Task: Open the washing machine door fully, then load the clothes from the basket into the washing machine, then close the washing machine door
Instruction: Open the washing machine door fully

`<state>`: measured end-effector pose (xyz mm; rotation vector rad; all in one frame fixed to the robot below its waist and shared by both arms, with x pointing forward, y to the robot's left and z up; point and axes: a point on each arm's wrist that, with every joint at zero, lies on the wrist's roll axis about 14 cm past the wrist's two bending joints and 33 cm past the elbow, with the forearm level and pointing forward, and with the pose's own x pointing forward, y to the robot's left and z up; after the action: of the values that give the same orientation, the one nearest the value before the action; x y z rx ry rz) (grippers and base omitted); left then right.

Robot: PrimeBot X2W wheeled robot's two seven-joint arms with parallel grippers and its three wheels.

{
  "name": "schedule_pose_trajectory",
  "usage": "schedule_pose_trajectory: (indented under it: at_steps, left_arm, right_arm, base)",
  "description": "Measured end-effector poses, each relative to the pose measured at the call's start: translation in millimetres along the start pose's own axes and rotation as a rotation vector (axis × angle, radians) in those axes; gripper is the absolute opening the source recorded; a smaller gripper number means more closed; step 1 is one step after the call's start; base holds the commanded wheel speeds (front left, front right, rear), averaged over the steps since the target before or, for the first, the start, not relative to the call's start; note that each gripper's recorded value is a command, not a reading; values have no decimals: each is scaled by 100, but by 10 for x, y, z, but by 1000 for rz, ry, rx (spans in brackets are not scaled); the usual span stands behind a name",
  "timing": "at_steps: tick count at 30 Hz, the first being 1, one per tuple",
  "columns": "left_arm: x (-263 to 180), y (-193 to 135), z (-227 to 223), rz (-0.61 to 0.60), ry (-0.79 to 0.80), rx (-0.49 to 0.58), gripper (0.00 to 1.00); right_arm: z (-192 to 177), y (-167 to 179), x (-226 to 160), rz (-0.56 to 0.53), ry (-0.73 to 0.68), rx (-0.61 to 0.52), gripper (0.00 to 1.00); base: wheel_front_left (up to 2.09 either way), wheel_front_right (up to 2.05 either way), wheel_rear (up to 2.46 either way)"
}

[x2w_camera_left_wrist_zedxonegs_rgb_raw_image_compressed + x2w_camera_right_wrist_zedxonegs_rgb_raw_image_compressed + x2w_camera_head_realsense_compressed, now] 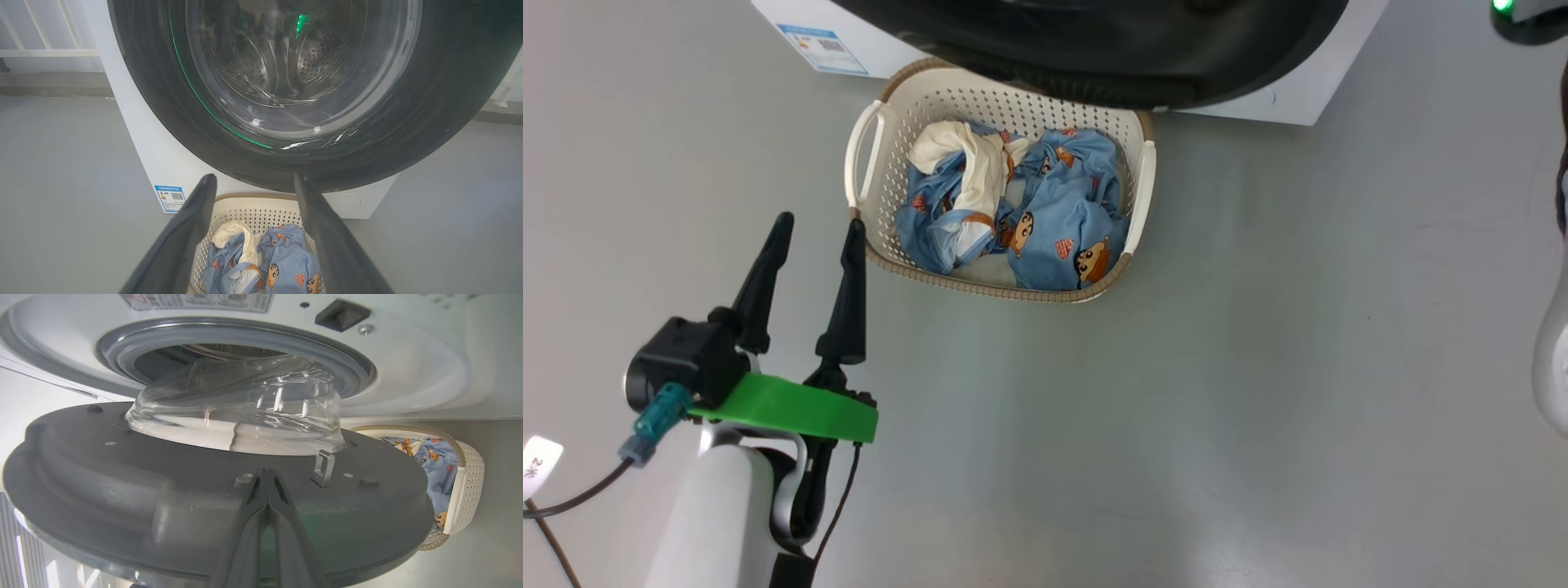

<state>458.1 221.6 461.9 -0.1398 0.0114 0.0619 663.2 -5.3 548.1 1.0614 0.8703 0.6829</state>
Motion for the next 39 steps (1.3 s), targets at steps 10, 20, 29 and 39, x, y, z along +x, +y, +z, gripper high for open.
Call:
schedule_pose_trajectory:
  at_steps: [10, 20, 29, 39]
  left_arm:
    - [-30, -69, 111, -16, -28, -5, 100]
    - [-53, -127, 209, -32, -53, -5, 100]
    - [-110, -127, 301, -31, -73, -6, 100]
    - [-154, -163, 340, -40, -81, -12, 100]
  right_arm:
    - [-377, 23, -125, 2, 165, -11, 0]
    - [-687, 71, -196, 20, 262, -61, 0]
    - [-1193, 114, -138, 70, 404, -103, 0]
    - [-1847, 176, -73, 145, 524, -156, 0]
  base:
    - [0, 0, 0]
    - [0, 0, 0]
    - [0, 0, 0]
    - [0, 0, 0]
